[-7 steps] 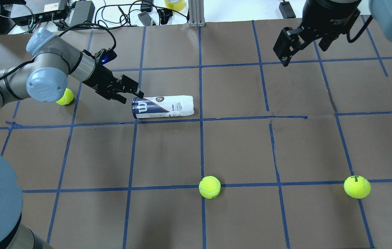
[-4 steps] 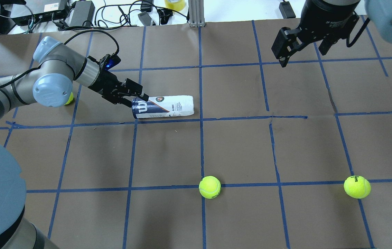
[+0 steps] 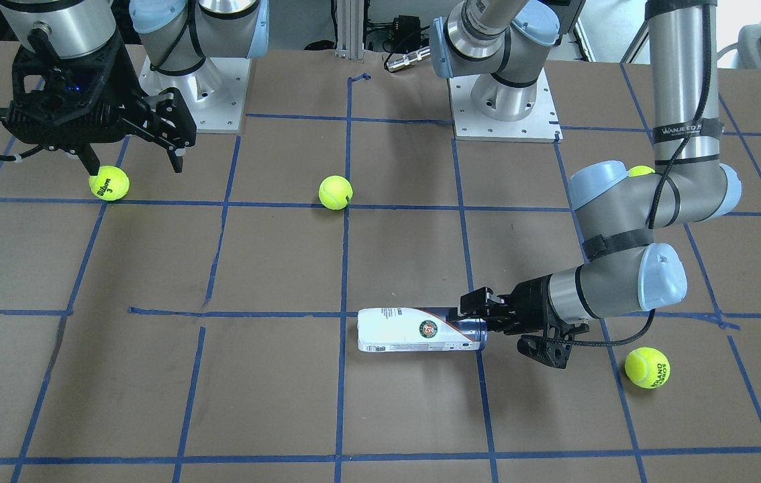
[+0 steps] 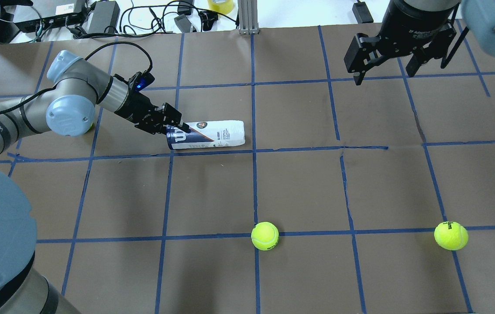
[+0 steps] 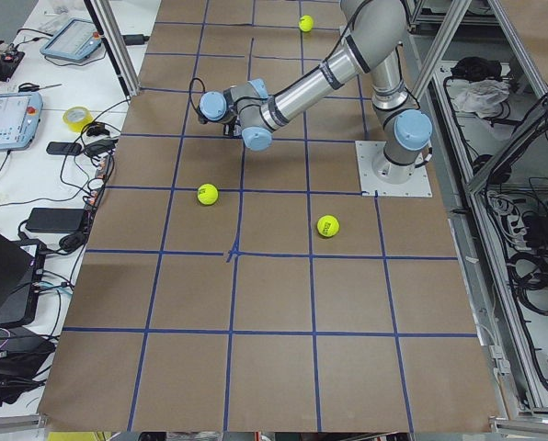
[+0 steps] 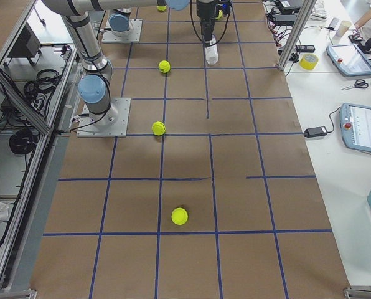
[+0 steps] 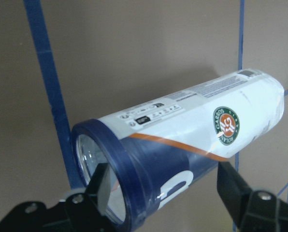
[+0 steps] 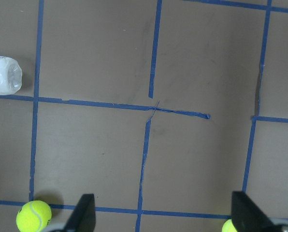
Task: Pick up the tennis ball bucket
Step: 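Close the left gripper on the can's navy open end, then lift and tilt the can upright with the left gripper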
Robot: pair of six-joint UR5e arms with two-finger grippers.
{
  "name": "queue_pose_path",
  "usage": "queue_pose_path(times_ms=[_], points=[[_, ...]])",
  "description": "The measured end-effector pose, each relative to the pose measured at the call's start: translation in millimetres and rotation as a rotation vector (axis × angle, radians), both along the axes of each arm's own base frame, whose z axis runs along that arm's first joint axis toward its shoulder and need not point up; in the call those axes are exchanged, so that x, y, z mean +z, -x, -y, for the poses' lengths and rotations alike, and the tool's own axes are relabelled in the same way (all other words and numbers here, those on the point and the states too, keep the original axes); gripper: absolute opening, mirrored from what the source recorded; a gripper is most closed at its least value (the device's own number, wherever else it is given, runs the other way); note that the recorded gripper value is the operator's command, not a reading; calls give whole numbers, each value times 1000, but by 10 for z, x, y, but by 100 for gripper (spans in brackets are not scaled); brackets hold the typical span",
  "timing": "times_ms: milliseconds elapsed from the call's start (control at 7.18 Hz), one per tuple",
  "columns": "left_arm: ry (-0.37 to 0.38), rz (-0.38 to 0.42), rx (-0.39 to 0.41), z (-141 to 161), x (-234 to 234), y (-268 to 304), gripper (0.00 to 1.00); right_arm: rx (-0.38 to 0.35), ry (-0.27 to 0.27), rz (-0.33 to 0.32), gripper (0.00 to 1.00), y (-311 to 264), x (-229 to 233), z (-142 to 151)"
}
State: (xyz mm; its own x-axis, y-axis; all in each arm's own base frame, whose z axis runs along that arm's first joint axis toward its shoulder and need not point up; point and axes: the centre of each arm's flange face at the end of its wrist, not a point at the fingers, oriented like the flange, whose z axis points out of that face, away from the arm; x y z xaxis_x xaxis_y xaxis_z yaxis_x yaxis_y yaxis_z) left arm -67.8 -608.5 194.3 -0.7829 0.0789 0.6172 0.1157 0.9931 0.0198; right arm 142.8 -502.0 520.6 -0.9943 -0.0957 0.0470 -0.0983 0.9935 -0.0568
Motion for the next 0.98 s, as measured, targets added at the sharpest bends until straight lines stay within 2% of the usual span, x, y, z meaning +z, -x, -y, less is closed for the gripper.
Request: queue_pose_path(times_ms=[279, 557, 975], points=[[-17, 12, 54, 67, 121, -14, 0, -6, -2, 0, 100, -3, -9, -4], [-37, 28, 144, 166, 390, -6, 0, -8, -4, 0, 100, -3, -16, -6], [-51, 58, 299, 360, 1071, 224, 0, -13, -8, 0, 100, 7, -32, -7]])
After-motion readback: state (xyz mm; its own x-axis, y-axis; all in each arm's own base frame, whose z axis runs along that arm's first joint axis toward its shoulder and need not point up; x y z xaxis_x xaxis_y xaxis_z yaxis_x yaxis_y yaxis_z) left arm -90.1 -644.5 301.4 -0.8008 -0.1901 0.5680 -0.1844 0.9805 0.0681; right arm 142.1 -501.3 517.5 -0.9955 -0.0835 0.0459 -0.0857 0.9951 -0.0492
